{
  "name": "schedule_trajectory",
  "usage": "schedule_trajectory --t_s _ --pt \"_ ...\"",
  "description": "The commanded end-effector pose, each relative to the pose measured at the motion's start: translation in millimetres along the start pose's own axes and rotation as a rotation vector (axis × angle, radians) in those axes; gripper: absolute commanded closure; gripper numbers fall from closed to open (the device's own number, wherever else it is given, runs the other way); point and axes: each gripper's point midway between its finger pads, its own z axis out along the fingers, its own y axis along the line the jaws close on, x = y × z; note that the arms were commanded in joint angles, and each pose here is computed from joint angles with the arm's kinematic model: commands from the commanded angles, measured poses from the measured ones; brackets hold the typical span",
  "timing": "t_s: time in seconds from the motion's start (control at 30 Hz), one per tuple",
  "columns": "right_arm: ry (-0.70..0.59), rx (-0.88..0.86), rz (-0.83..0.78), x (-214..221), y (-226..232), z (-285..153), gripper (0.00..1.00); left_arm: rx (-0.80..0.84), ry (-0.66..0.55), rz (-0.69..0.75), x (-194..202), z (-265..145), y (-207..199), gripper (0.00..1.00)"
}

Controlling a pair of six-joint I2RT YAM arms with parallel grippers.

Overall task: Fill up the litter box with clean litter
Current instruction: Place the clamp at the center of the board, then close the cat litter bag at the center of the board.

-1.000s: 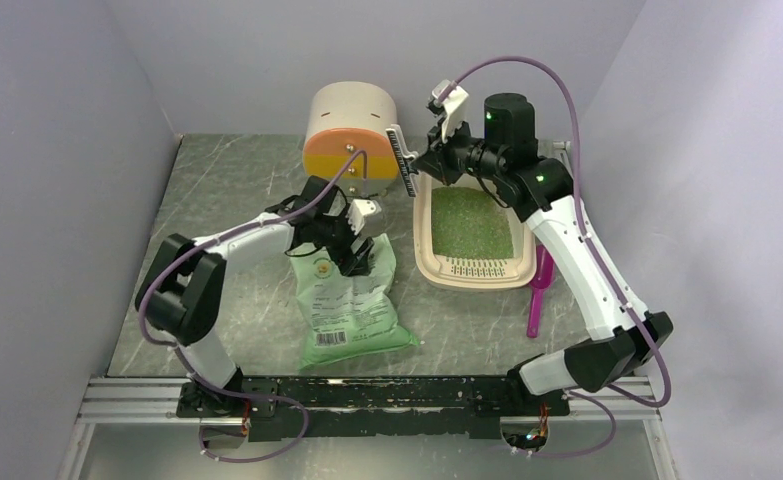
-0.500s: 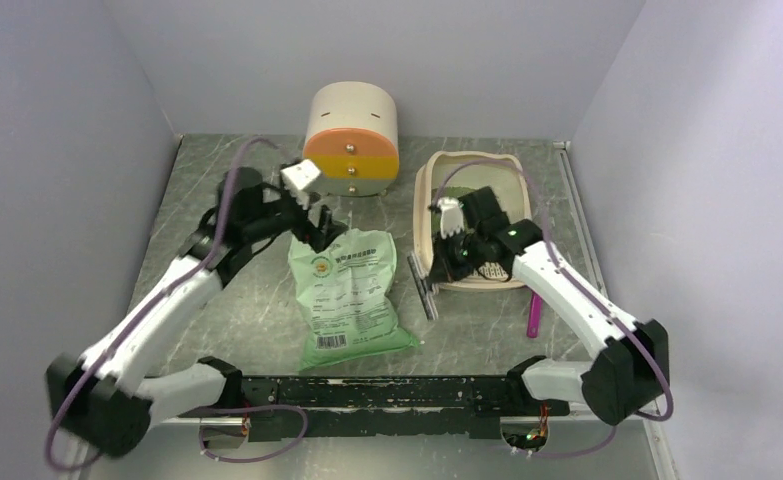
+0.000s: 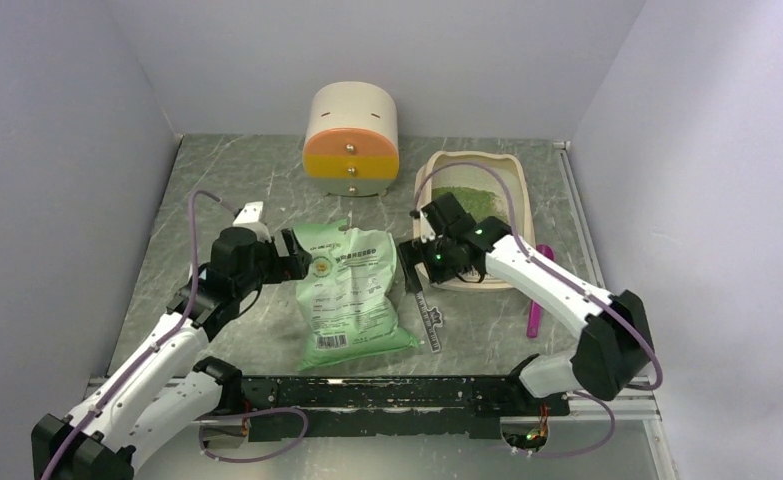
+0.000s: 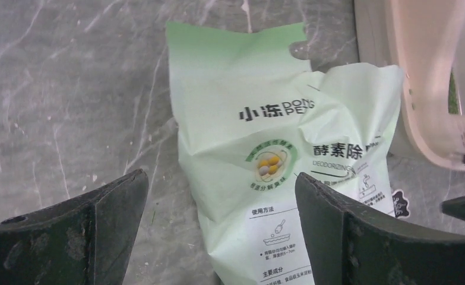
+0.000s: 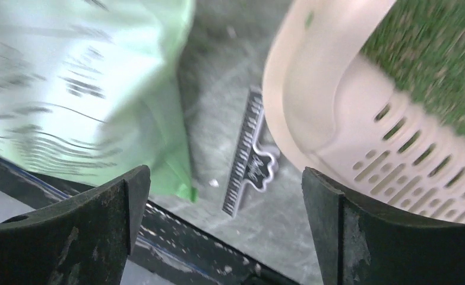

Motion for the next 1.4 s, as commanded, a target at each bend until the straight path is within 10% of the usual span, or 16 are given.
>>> schedule_trajectory --t_s 0.0,0.23,0.67,0.8,1.0,1.1,1.37 --pt "-0.328 -0.039 -0.031 -80 16 -44 0.0 -0.064 -0.054 -0.161 -3 1 12 0.03" --pt "-0.467 -0.313 0.019 -150 34 -42 0.0 0.012 0.027 -0.218 13 21 10 0.03" --pt "-0.145 -0.52 0.053 -131 49 49 0.0 0.427 0.131 -0.323 24 44 -17 0.03" --pt "-0.066 -0.716 0.021 -110 78 46 0.01 0.557 0.176 -0.346 35 44 -31 0.23" --pt "-0.013 -0.737 -0.054 -91 101 51 0.45 0.608 0.172 -0.327 35 38 -38 0.73" --pt "-0.049 -0.715 -0.082 -100 103 47 0.98 0.66 0.155 -0.306 27 31 -47 0.95" --pt "-0.476 -0.822 -0.173 -193 127 -73 1.0 0.745 -0.044 -0.134 -76 8 -81 0.95"
